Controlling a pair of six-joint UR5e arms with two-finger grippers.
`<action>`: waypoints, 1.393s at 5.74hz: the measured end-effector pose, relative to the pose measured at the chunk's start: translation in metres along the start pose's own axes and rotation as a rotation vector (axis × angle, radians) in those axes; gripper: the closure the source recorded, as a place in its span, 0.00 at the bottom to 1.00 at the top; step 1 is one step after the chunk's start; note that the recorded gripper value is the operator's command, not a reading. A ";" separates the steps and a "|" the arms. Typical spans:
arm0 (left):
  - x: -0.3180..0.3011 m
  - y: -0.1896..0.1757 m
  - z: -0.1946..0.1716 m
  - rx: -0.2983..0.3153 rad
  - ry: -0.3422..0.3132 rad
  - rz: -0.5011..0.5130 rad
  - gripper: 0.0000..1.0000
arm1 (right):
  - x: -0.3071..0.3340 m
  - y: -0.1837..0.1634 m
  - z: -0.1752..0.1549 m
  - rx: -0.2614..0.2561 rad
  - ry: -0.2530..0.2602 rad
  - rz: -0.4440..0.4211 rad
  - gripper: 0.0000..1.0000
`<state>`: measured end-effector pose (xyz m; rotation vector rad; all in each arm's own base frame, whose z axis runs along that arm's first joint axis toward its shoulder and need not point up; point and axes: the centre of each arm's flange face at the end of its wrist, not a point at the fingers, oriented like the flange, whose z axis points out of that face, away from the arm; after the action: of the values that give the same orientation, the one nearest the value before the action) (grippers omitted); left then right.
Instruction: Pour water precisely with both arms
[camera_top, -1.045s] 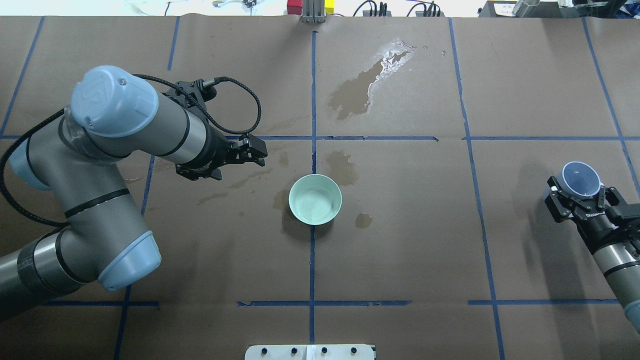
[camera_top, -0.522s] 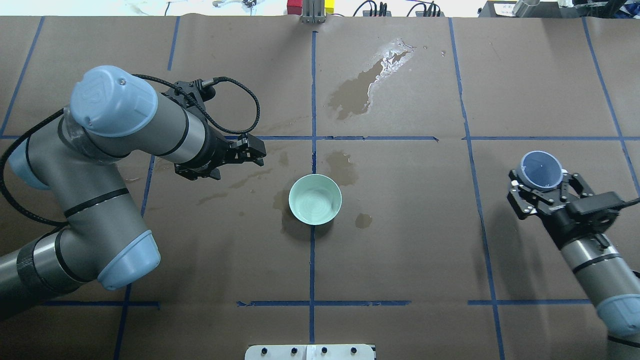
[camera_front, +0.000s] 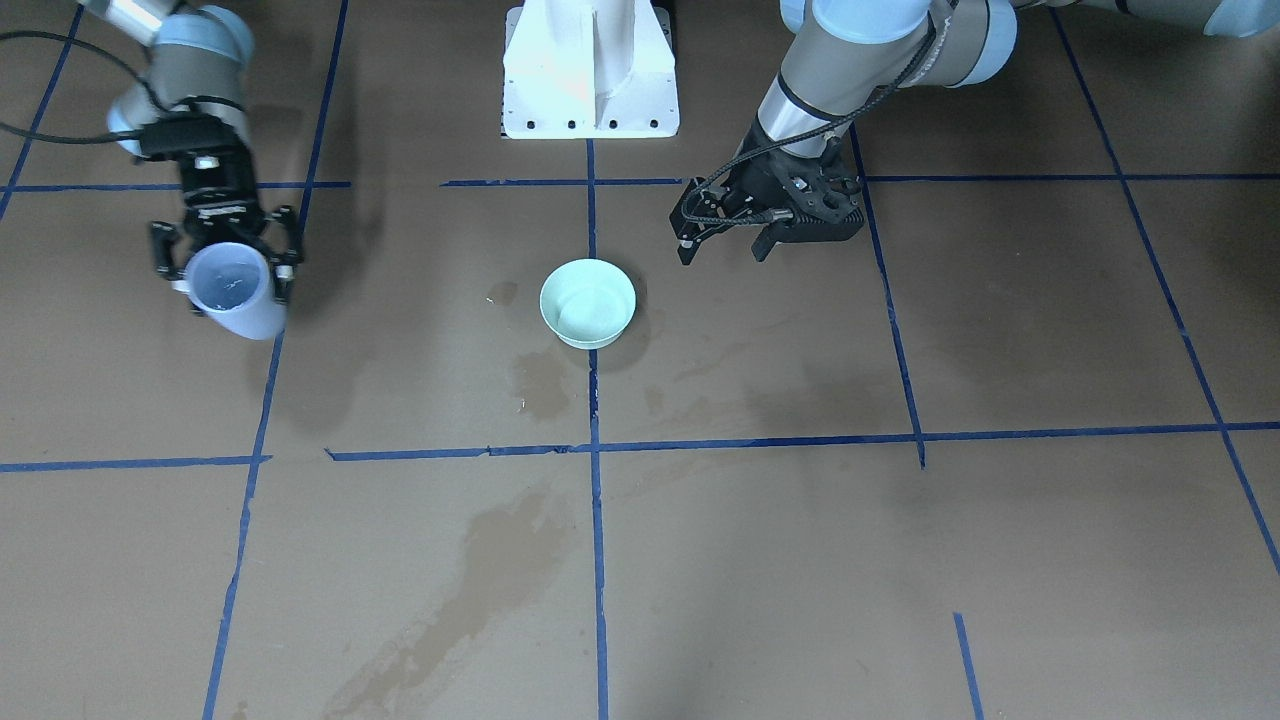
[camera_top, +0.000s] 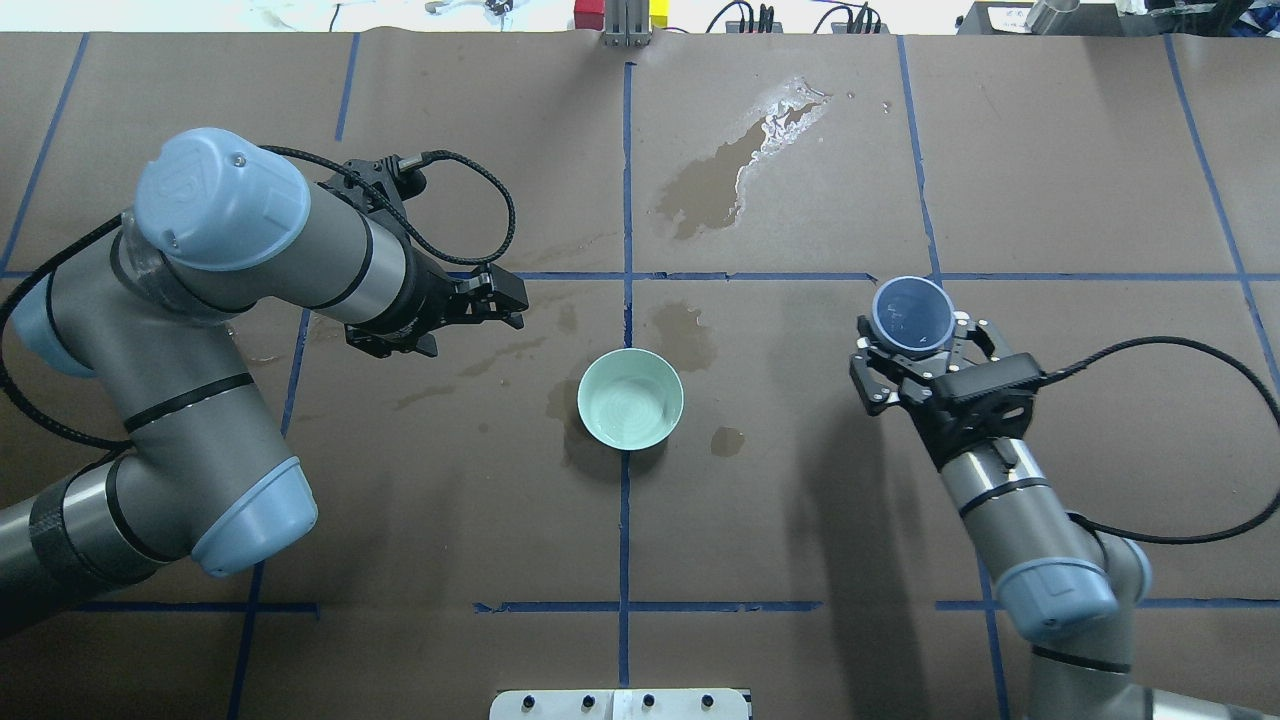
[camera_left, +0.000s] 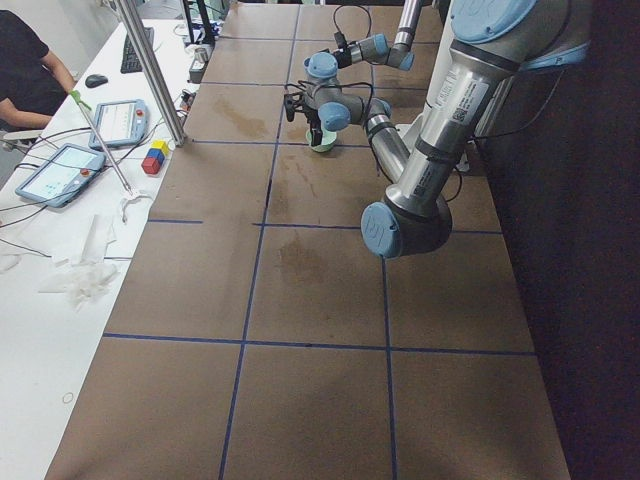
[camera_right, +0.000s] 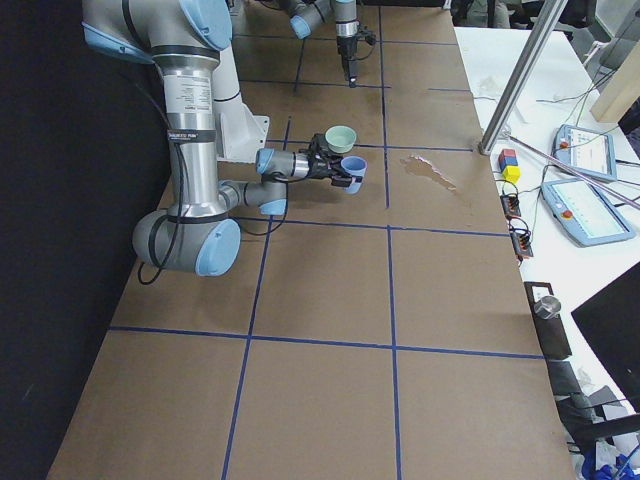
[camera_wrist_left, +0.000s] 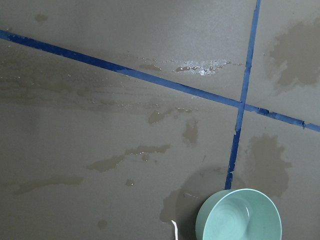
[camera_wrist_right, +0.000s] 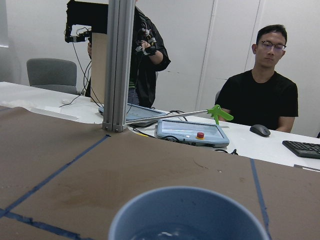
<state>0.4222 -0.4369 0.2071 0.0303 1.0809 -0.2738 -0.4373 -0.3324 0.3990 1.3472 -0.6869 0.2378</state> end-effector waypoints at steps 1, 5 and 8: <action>0.000 -0.001 -0.002 0.003 0.002 0.000 0.00 | -0.034 -0.006 0.002 -0.005 -0.009 -0.004 0.89; -0.007 -0.009 -0.008 0.018 0.001 -0.007 0.00 | -0.172 -0.025 -0.010 -0.046 0.041 -0.295 0.90; -0.008 -0.009 -0.009 0.019 0.002 -0.008 0.00 | -0.186 -0.028 -0.001 -0.073 0.102 -0.715 0.88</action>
<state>0.4088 -0.4423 0.2103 0.0428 1.0804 -0.2915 -0.5680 -0.2958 0.2686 1.4156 -0.0993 -0.2887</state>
